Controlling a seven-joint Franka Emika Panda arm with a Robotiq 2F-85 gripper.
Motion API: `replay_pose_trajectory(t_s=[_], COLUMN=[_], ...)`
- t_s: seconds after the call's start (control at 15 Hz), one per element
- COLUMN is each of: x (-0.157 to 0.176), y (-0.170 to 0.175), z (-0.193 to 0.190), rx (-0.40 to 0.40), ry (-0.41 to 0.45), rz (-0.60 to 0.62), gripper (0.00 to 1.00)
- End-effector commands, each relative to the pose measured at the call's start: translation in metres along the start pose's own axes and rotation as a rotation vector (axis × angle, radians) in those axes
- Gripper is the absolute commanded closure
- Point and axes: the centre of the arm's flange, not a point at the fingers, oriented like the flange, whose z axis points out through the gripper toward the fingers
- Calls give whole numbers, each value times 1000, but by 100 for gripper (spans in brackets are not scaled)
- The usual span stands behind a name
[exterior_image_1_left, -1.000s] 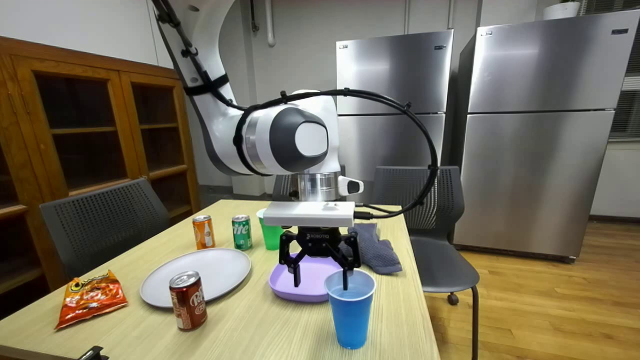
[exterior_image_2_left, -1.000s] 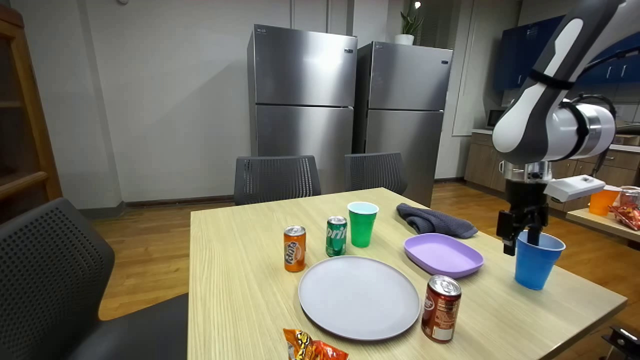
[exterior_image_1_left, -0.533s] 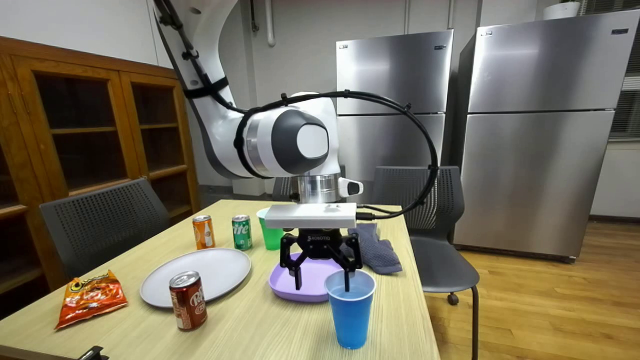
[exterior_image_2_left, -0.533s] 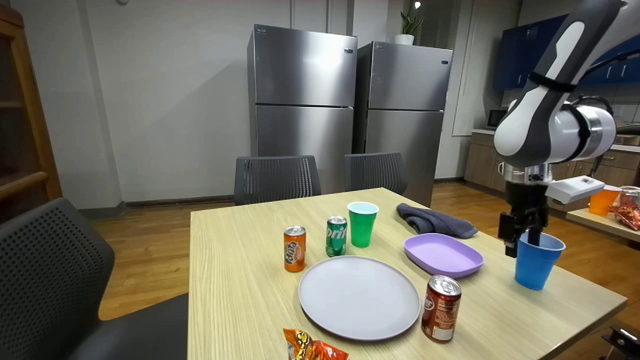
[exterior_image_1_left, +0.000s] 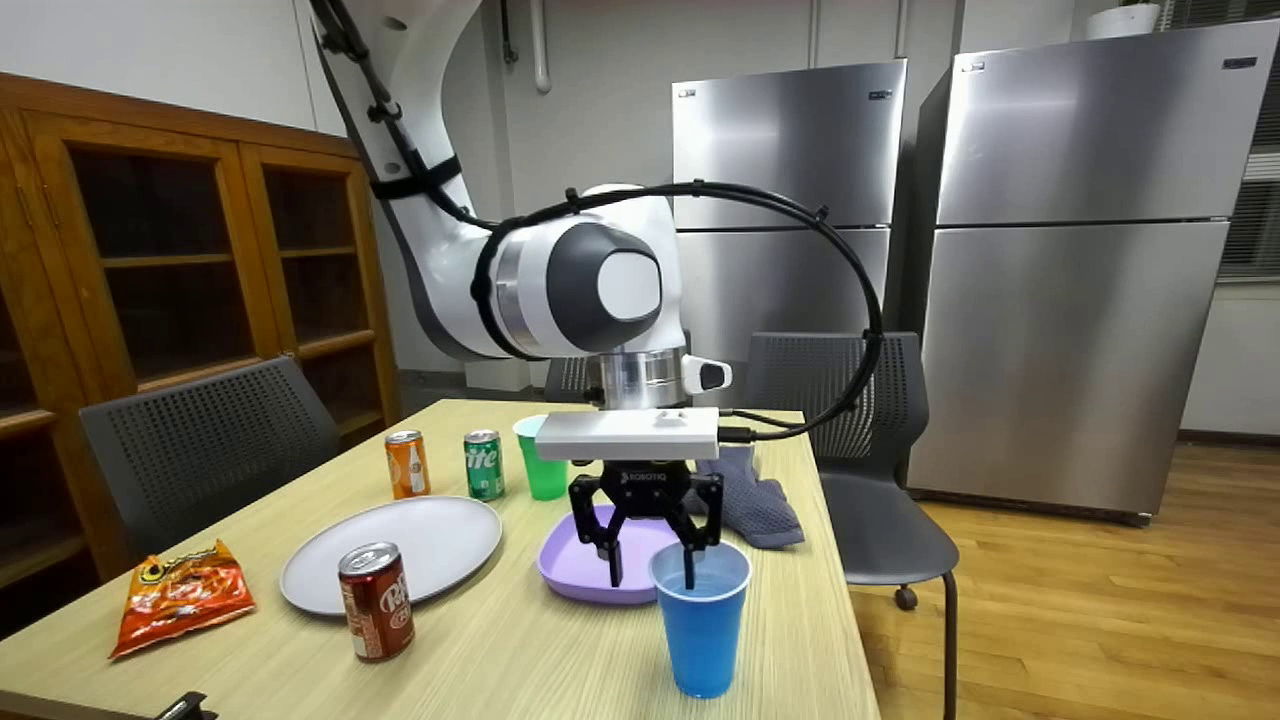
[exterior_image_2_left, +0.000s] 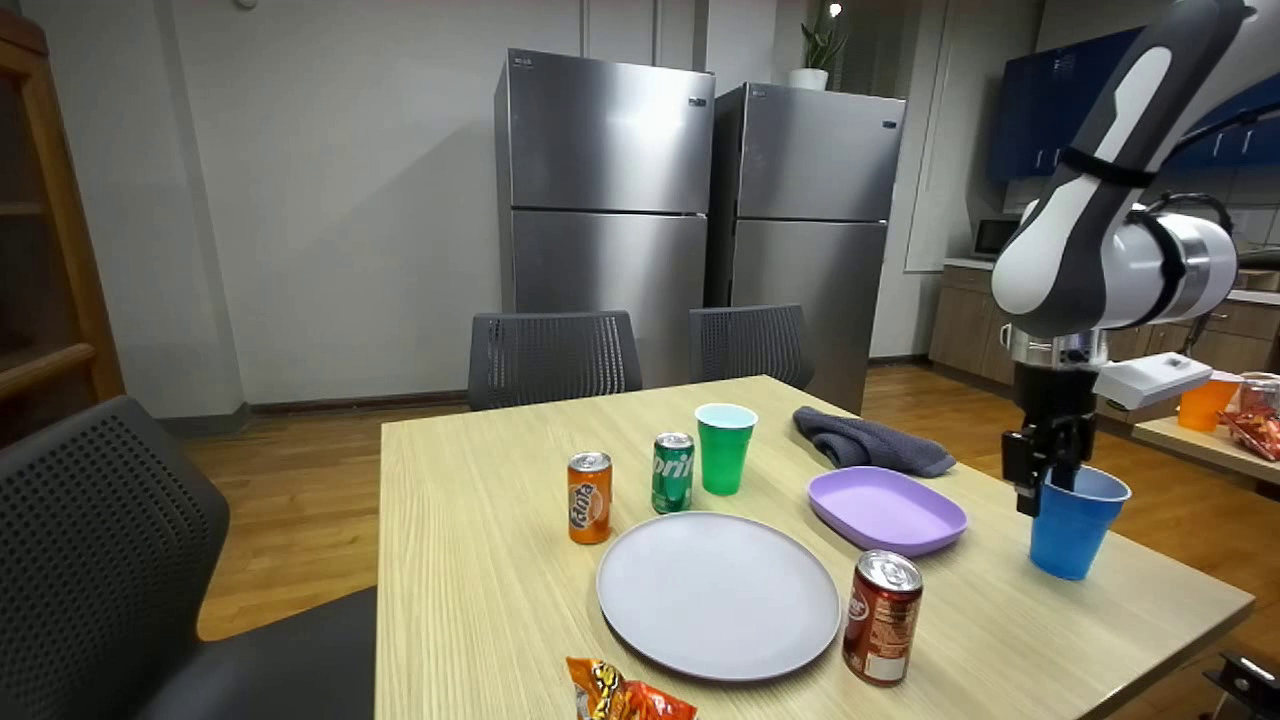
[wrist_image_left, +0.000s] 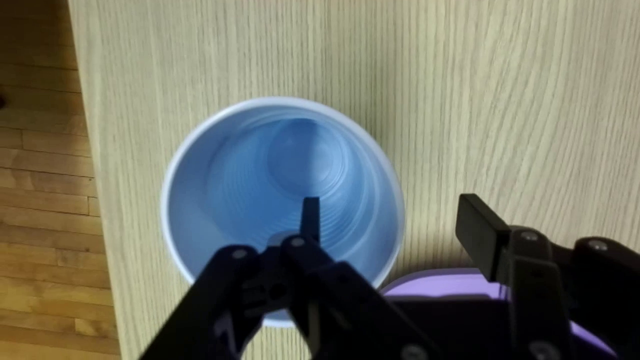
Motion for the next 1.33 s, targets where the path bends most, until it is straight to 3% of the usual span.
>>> replay_pose_trajectory(t_s=[0.0, 0.33, 0.4, 0.67, 1.27], x=[-1, -1, -1, -2, 16], y=[2, 4, 5, 6, -15], z=[-2, -10, -11, -24, -104], rx=[-16, -17, -19, -30, -113], ry=[22, 36, 36, 33, 63], rz=[-6, -5, -4, 0, -98], gripper=[58, 97, 100, 99, 99])
